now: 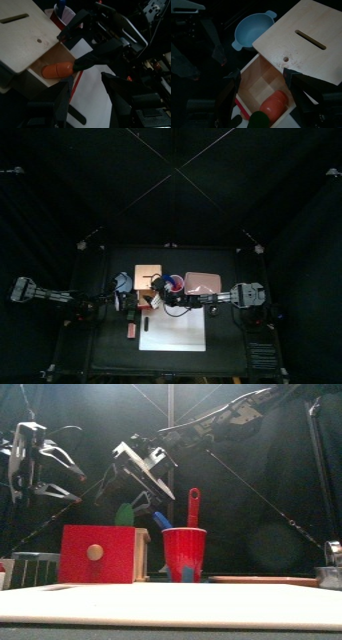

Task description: Put sushi roll on cutting board

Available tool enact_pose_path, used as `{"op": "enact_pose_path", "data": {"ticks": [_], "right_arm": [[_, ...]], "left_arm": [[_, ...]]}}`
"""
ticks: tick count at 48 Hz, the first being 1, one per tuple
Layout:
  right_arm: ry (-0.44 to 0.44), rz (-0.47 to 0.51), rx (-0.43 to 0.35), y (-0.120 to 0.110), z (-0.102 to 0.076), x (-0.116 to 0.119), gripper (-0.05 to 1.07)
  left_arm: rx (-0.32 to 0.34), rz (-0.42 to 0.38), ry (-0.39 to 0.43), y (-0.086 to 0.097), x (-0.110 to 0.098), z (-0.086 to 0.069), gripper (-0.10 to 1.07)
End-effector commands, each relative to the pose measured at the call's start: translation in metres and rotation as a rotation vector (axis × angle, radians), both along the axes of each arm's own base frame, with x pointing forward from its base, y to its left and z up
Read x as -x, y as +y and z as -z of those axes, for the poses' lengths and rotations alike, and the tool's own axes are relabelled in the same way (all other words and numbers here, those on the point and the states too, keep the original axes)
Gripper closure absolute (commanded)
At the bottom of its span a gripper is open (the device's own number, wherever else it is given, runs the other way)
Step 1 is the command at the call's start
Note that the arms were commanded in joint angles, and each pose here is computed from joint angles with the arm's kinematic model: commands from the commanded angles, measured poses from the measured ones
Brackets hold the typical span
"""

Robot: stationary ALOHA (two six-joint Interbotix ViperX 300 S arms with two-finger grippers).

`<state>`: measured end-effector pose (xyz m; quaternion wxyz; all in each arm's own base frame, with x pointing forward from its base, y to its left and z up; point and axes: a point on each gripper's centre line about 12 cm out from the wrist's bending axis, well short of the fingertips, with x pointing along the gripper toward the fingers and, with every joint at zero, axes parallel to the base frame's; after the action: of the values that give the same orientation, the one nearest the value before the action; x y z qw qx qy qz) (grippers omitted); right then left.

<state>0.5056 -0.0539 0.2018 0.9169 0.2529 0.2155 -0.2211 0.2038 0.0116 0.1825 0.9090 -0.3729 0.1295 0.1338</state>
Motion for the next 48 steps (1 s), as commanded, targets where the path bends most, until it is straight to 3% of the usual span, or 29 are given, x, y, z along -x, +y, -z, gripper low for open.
{"op": "enact_pose_path", "data": {"ticks": [1, 8, 17, 25, 32, 44, 48], "right_arm": [[-0.089, -0.011, -0.024, 0.004, -0.043, 0.011, 0.06], [-0.118, -0.018, -0.044, 0.006, -0.059, 0.028, 0.12], [-0.11, -0.031, -0.109, 0.013, -0.051, 0.037, 0.31], [-0.118, -0.063, -0.114, 0.008, -0.044, 0.021, 0.45], [-0.13, -0.124, -0.149, 0.017, -0.035, 0.004, 0.47], [-0.186, -0.148, -0.141, 0.026, -0.054, -0.013, 0.47], [-0.173, -0.149, -0.149, 0.027, -0.045, -0.018, 0.47]], "left_arm": [[-0.009, 0.015, -0.013, -0.002, -0.004, -0.006, 0.13], [-0.027, 0.067, -0.003, -0.01, -0.005, -0.006, 0.13], [-0.013, 0.139, -0.007, -0.026, -0.006, -0.009, 0.13], [0.056, 0.127, 0.024, -0.032, -0.013, -0.006, 0.13], [0.085, 0.102, 0.056, -0.032, -0.015, 0.001, 0.13], [0.075, 0.093, 0.059, -0.03, -0.012, 0.005, 0.13], [0.074, 0.094, 0.059, -0.03, -0.012, 0.005, 0.13]]}}
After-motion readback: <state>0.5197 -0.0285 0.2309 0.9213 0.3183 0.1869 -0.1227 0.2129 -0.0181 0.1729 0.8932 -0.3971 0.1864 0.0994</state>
